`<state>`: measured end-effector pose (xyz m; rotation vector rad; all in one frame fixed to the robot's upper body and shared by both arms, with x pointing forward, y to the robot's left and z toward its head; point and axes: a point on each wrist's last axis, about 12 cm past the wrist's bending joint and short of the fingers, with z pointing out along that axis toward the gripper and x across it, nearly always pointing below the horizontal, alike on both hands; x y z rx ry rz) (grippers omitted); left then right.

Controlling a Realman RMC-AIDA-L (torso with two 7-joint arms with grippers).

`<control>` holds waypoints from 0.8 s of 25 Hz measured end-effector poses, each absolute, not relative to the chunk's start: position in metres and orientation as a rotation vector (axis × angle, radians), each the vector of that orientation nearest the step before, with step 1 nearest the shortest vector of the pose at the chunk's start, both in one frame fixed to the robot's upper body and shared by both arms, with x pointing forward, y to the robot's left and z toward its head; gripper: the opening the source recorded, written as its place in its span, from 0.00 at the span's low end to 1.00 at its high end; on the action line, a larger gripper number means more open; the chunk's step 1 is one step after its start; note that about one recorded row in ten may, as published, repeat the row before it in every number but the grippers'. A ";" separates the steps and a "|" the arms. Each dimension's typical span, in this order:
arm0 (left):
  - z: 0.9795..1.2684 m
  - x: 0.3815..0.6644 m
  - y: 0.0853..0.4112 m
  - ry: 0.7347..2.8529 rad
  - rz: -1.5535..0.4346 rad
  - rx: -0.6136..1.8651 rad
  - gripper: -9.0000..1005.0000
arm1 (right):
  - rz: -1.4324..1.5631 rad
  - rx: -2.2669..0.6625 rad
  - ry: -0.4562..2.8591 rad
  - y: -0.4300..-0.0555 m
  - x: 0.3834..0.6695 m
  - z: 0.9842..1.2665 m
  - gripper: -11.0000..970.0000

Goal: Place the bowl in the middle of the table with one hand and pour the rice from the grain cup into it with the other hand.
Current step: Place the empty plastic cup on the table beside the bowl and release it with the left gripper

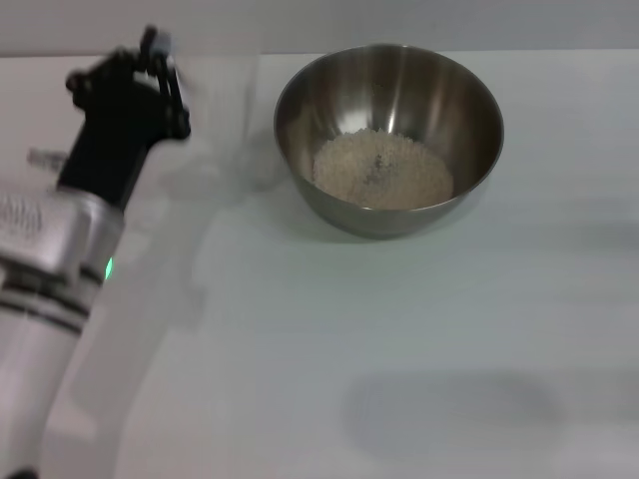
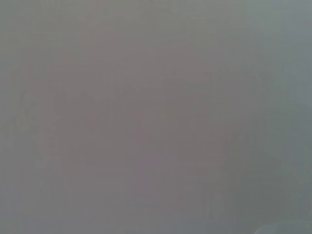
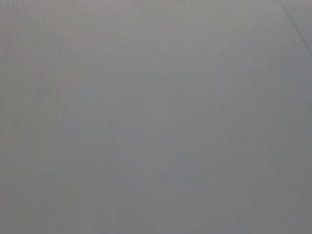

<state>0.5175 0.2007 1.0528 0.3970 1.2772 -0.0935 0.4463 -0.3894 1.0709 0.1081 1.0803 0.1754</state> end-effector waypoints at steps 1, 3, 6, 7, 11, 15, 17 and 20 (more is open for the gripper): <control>1.049 0.511 0.203 1.276 -0.092 0.408 0.05 | 0.175 0.108 1.082 -0.389 0.447 1.071 0.71; 1.041 0.498 0.208 1.292 -0.085 0.411 0.05 | 0.171 0.104 1.082 -0.389 0.449 1.071 0.71; 1.036 0.493 0.211 1.311 -0.077 0.408 0.05 | 0.165 0.097 1.085 -0.388 0.450 1.071 0.71; 1.034 0.491 0.213 1.324 -0.072 0.410 0.05 | 0.164 0.093 1.086 -0.388 0.451 1.071 0.71; 1.025 0.490 0.218 1.380 -0.053 0.437 0.05 | 0.164 0.084 1.091 -0.387 0.453 1.071 0.71; 1.017 0.494 0.220 1.435 -0.042 0.466 0.05 | 0.164 0.084 1.093 -0.387 0.453 1.071 0.71; 1.015 0.496 0.221 1.460 -0.040 0.484 0.05 | 0.164 0.083 1.093 -0.386 0.454 1.071 0.71; 1.011 0.501 0.220 1.495 -0.038 0.510 0.05 | 0.161 0.082 1.096 -0.387 0.455 1.072 0.71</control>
